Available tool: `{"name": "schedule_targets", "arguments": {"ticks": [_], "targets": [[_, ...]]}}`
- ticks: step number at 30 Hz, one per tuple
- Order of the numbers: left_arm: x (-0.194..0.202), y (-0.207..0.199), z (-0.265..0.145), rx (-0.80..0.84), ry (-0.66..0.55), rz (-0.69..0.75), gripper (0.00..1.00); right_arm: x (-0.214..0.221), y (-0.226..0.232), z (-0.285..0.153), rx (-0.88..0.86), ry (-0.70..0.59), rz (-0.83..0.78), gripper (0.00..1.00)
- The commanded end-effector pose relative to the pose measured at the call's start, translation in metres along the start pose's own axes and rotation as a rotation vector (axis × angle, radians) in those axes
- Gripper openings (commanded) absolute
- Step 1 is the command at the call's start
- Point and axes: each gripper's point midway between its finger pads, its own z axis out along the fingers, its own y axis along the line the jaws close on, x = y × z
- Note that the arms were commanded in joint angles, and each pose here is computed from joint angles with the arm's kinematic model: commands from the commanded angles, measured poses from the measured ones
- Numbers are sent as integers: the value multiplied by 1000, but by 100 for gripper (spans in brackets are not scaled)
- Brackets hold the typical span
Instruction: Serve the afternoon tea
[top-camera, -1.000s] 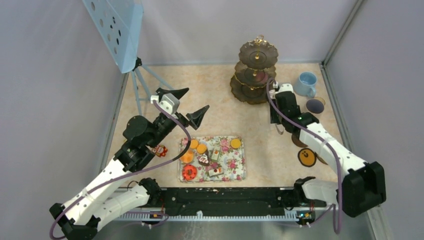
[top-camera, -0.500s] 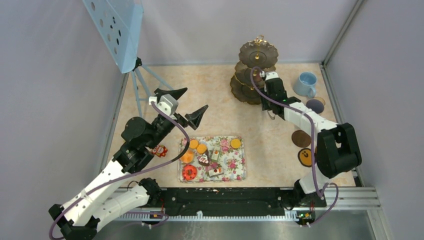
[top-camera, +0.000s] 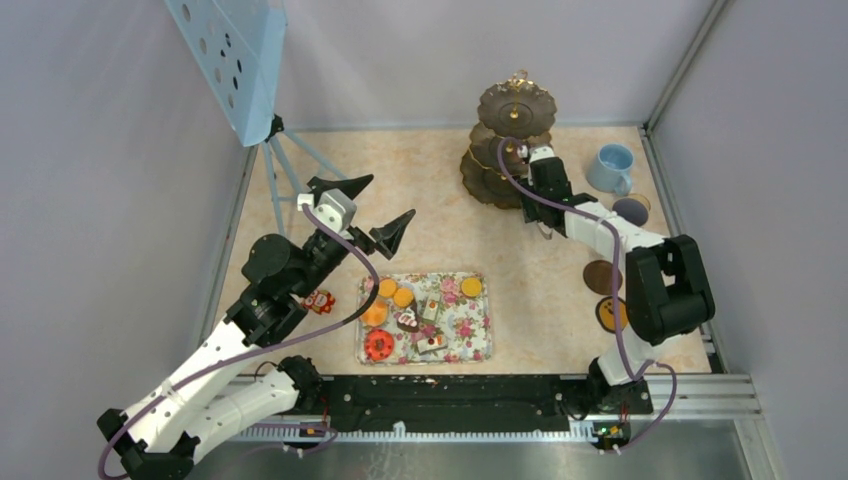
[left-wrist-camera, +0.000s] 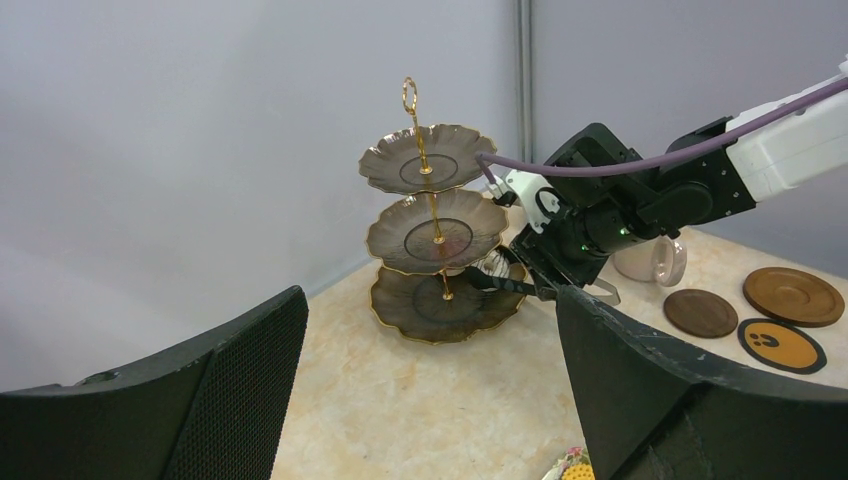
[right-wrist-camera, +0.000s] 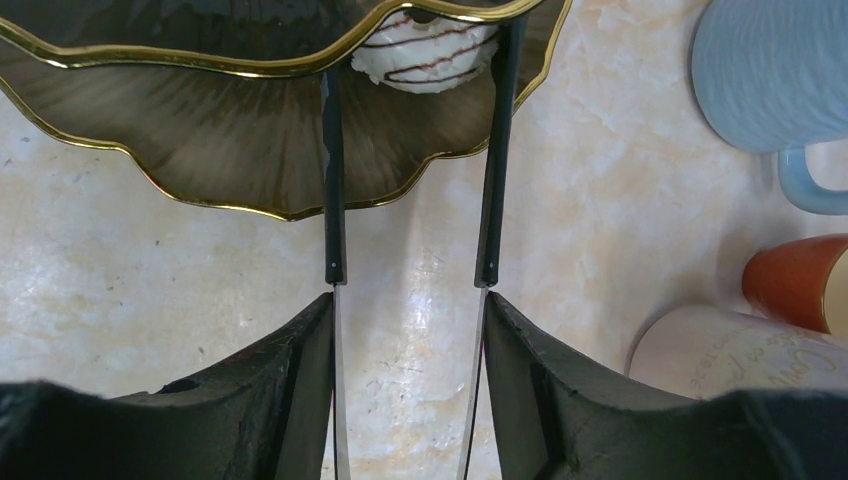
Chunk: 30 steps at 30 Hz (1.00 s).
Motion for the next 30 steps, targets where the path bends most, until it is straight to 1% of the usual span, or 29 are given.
{"name": "schedule_targets", "arguments": {"ticks": [1,6,11,16,21,23,25,27,28,30], "targets": [[-14,2,-1,-9,-50,7,99,-35,-7,-1,10,-96,21,52],[-14,1,-2,-8,-51,6,99,-37,-5,-5,-6,-107,23,55],[-15,2,-2,-10,-52,5,99,-40,-10,-13,6,-111,34,54],[-14,2,-2,-9,-50,6,99,-33,-16,-44,15,-67,124,52],[-14,3,-1,-14,-49,9,99,-12,-12,-87,-45,-6,177,51],[-14,3,-2,-18,-48,10,99,-5,-1,-105,-116,14,183,50],[-14,4,-2,-20,-50,11,99,3,26,-126,-250,41,151,49],[-14,11,-3,-60,-46,11,99,10,61,-151,-363,41,61,49],[-15,13,-4,-69,-48,11,99,13,87,-167,-435,32,-5,49],[-16,17,-6,-93,-49,11,99,16,125,-192,-548,11,-86,50]]}}
